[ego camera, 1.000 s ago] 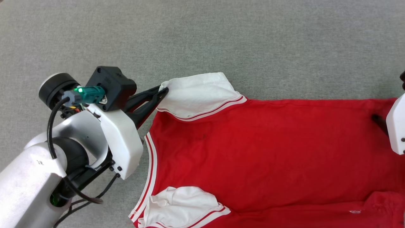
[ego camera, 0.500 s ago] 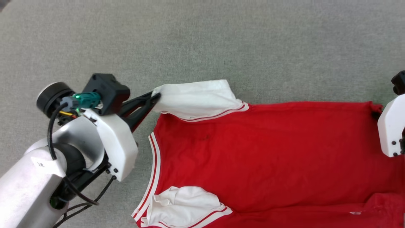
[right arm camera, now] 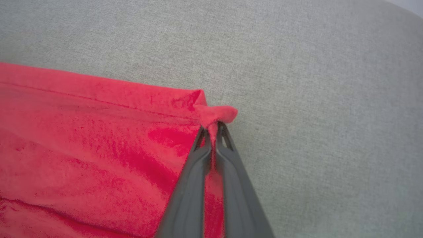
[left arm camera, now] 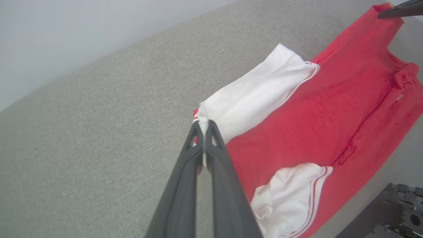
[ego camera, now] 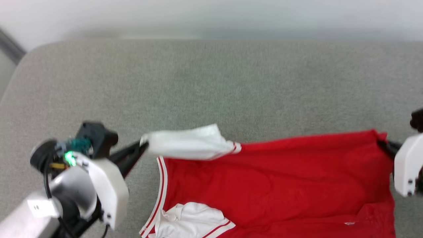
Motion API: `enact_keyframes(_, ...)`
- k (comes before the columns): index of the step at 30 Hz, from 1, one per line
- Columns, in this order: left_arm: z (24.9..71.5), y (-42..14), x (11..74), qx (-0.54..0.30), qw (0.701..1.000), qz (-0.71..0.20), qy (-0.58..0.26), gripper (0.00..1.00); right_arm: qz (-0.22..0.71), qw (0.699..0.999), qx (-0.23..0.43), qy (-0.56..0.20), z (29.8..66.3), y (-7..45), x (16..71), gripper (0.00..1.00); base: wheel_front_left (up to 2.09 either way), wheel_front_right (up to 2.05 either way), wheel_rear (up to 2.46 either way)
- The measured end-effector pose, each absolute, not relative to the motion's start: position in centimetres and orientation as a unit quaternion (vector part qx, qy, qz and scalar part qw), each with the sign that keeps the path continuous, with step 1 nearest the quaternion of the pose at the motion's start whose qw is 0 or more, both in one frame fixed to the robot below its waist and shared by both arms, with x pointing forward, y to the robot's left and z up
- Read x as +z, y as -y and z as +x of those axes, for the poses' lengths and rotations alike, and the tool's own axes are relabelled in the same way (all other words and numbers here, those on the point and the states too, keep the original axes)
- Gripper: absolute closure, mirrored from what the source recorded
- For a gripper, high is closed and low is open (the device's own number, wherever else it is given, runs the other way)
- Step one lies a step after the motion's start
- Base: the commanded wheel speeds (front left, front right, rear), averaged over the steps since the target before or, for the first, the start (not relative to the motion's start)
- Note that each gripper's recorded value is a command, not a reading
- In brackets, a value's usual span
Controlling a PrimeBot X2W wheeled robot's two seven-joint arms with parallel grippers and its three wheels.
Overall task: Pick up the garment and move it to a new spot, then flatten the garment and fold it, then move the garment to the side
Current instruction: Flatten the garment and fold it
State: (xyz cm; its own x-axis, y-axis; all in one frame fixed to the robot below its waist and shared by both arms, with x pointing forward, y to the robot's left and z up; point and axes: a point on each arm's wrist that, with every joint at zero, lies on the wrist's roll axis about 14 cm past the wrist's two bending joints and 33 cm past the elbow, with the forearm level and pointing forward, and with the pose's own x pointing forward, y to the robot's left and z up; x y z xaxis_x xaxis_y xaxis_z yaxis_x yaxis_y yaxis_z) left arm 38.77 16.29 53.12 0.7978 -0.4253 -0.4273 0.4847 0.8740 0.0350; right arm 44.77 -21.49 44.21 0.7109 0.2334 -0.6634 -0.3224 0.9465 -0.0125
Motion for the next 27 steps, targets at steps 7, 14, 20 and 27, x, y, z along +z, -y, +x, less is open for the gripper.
enact_keyframes(7, 33.8, -16.2, 51.3, -0.24, 0.937, 0.06, -0.247, 1.0, -0.036, 0.927, 0.151, -0.343, 40.0, 22.1, 44.6, 1.0, 0.0, 0.0, 0.0)
enact_keyframes(14, 29.3, -16.1, 47.8, -0.245, 0.915, 0.054, -0.317, 1.0, -0.032, 0.905, 0.16, -0.392, 35.7, 21.9, 41.9, 1.0, 0.0, 0.0, 0.0)
enact_keyframes(20, 27.2, -15.7, 44.9, -0.258, 0.892, 0.063, -0.367, 1.0, -0.045, 0.892, 0.177, -0.414, 34.2, 21.5, 40.4, 1.0, 0.0, 0.0, 0.0)
enact_keyframes(27, 26.7, -15.3, 41.8, -0.269, 0.874, 0.083, -0.395, 1.0, -0.079, 0.873, 0.191, -0.442, 33.3, 21.8, 38.4, 1.0, 0.0, 0.0, 0.0)
